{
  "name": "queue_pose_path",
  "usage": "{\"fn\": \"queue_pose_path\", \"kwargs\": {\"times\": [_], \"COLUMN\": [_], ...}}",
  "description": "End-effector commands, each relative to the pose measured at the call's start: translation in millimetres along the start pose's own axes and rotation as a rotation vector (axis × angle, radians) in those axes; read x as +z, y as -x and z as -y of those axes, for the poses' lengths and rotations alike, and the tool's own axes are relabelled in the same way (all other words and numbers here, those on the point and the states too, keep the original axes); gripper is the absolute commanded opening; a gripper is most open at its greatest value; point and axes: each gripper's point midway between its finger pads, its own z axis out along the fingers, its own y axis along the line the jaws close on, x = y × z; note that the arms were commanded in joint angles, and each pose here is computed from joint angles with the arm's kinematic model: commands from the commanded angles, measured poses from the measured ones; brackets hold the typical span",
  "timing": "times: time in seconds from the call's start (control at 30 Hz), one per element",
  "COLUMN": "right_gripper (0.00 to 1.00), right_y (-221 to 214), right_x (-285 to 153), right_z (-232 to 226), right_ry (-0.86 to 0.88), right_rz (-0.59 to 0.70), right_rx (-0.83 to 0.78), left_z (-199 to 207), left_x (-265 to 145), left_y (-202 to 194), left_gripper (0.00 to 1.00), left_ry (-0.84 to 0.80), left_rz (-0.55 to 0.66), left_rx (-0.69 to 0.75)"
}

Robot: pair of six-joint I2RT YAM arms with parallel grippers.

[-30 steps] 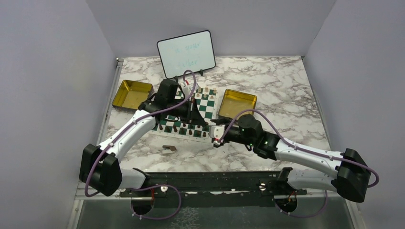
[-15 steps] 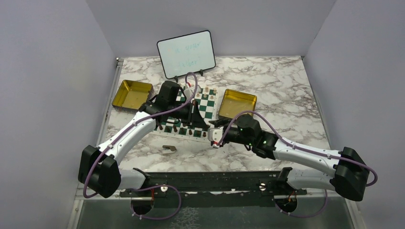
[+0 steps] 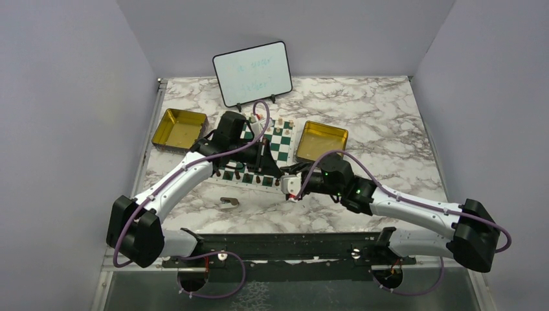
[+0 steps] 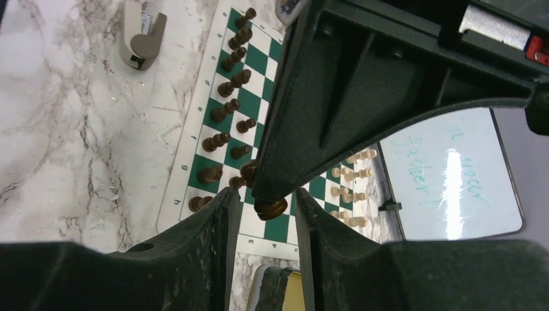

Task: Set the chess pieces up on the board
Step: Place the chess piece on the chessboard.

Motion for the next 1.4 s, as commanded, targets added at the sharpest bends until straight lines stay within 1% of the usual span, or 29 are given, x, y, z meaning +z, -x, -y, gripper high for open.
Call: {"fn": "queue_pose_path", "kwargs": {"times": [0.0,0.03,0.1,0.23,0.3,0.37,0.47,0.5,0.57,0.73,0.87,0.97,1.07,1.27,1.37], "right_gripper": [0.41,0.40,0.34,0.13,0.06,0.01,0.01,0.01,0.01,0.01,0.01,0.01,0.01,0.01,0.01], "right_y": [20,21,24,27,28,26,24,25,25,26,20,18,21,27,28], "right_x": [-3,-3,-3,-3,-3,-3,-5,-5,-7,-11,-14,-16,-20,-20,-20], "right_z": [-11,-14,-16,-20,-19,-16,-7,-4,1,18,33,45,53,56,56], "right_ry": [0.073,0.083,0.097,0.116,0.111,0.089,0.032,0.010,-0.023,-0.146,-0.251,-0.315,-0.364,-0.378,-0.374], "right_rz": [0.095,0.103,0.116,0.138,0.139,0.126,0.108,0.110,0.113,0.125,0.107,0.097,0.124,0.163,0.169], "right_rx": [-0.036,-0.037,-0.039,-0.029,-0.008,0.025,0.071,0.094,0.124,0.229,0.330,0.399,0.440,0.473,0.480], "left_z": [3,3,4,5,8,12,18,20,23,26,29,34,41,36,37], "left_x": [3,3,2,2,0,-2,-5,-6,-8,-15,-25,-32,-36,-40,-37], "left_y": [-5,-5,-4,-1,3,6,10,12,15,27,41,50,56,64,64], "left_gripper": [0.06,0.06,0.06,0.07,0.09,0.10,0.14,0.18,0.29,0.42,0.43,0.43,0.43,0.44,0.40], "left_ry": [-0.031,-0.032,-0.033,-0.028,-0.027,-0.029,-0.035,-0.037,-0.035,0.005,0.062,0.074,0.064,0.105,0.088], "left_rz": [-0.023,-0.022,-0.021,-0.010,0.002,0.015,0.032,0.037,0.051,0.120,0.204,0.263,0.301,0.354,0.353], "left_rx": [0.001,0.000,0.002,-0.002,0.003,0.014,0.020,0.023,0.027,0.059,0.094,0.105,0.114,0.110,0.097]}}
